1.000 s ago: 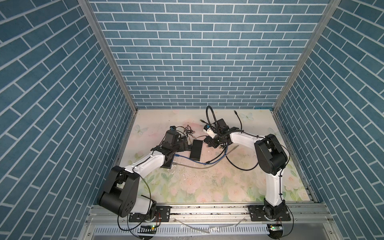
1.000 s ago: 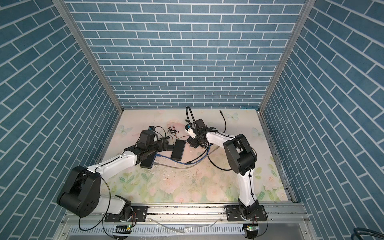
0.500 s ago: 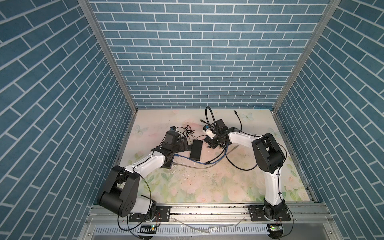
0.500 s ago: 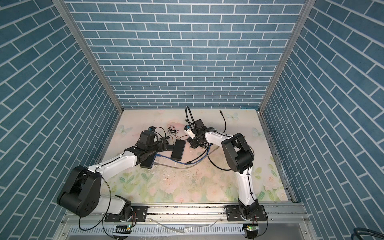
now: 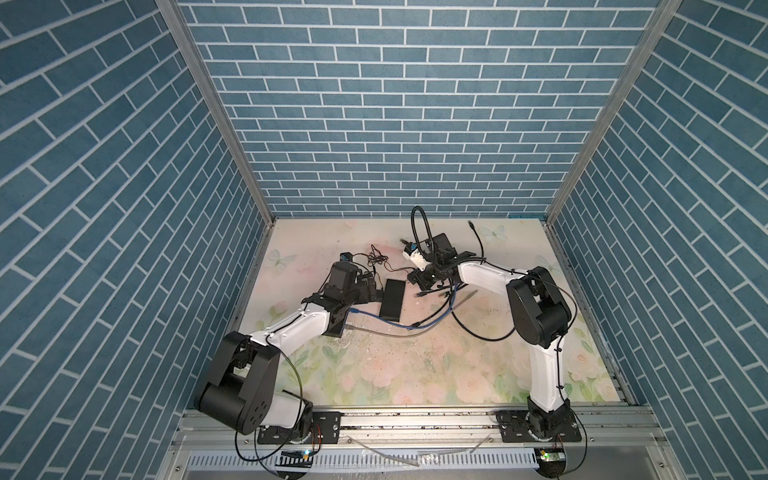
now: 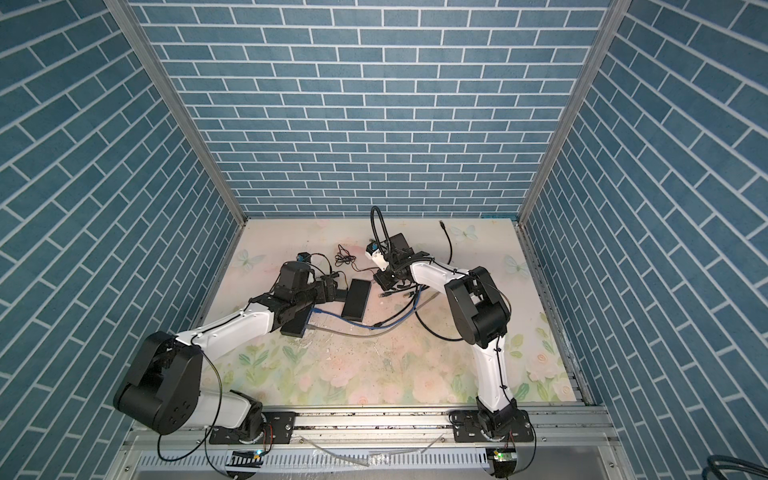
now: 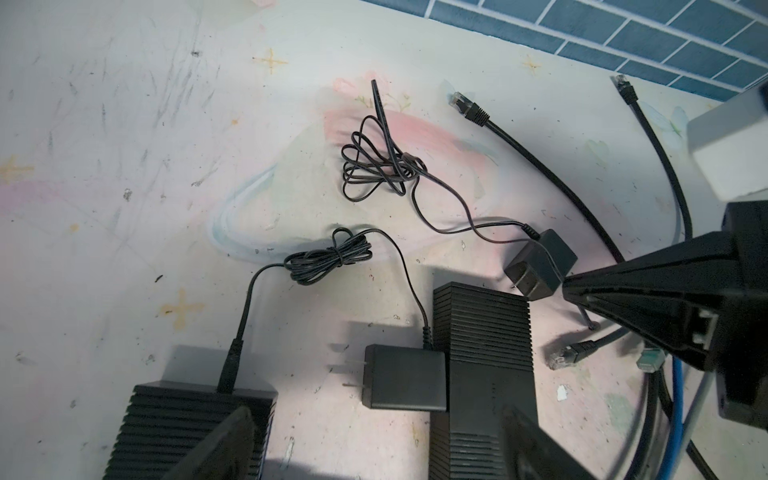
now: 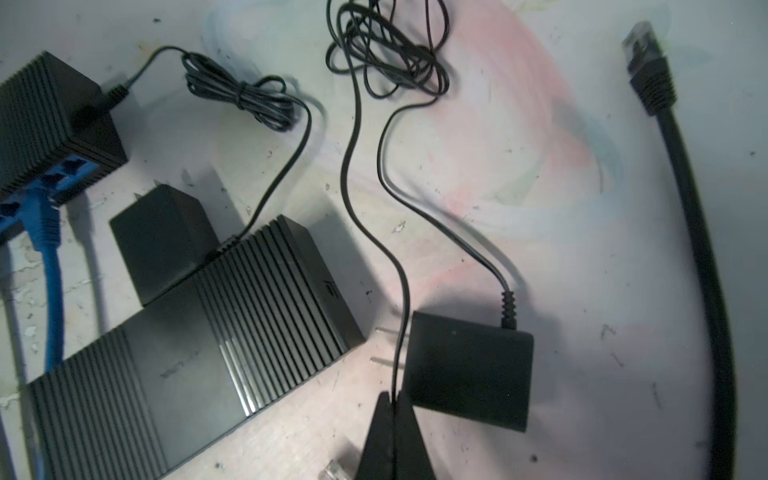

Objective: Insert the plug into the switch port

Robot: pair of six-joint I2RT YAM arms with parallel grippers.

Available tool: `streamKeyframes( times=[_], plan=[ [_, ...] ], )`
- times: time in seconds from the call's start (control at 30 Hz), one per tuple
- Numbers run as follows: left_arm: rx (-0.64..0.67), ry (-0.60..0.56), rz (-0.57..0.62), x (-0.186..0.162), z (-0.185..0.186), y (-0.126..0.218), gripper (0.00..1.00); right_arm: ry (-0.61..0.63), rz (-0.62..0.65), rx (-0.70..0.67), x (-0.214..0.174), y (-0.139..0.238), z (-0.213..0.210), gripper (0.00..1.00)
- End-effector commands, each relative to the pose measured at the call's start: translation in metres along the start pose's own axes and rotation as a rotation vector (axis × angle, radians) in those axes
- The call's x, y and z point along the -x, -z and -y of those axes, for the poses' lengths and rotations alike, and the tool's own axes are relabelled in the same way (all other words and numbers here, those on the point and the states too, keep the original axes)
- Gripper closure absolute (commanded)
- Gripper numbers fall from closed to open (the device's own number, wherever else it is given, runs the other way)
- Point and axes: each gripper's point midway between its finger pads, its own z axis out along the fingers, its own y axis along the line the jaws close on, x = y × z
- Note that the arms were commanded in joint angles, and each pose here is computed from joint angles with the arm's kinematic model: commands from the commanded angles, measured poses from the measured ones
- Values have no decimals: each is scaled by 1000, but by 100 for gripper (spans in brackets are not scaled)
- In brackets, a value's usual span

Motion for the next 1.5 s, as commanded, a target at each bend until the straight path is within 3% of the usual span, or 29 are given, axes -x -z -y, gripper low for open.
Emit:
streamKeyframes(
  times=[0.0,0.33,0.77,0.97,1.2,1.47],
  plan=[
    [-57,-19,30,9,12,2,8,-22,174,8,63,38,-5,100],
    [-185,89,47,27,44,0,14,-123,259,87,64,59,-27,100],
    [-323,205,103,56,102,4,14,-234,297,130,54,67,-48,100],
    [-313,263,106,62,111,-1,23,-231,343,155,57,72,-56,100],
    [-290,250,102,63,123,-10,30,-216,361,187,57,73,-67,100],
    [-277,241,80,60,127,-23,52,-201,368,208,57,73,-78,100]
  ],
)
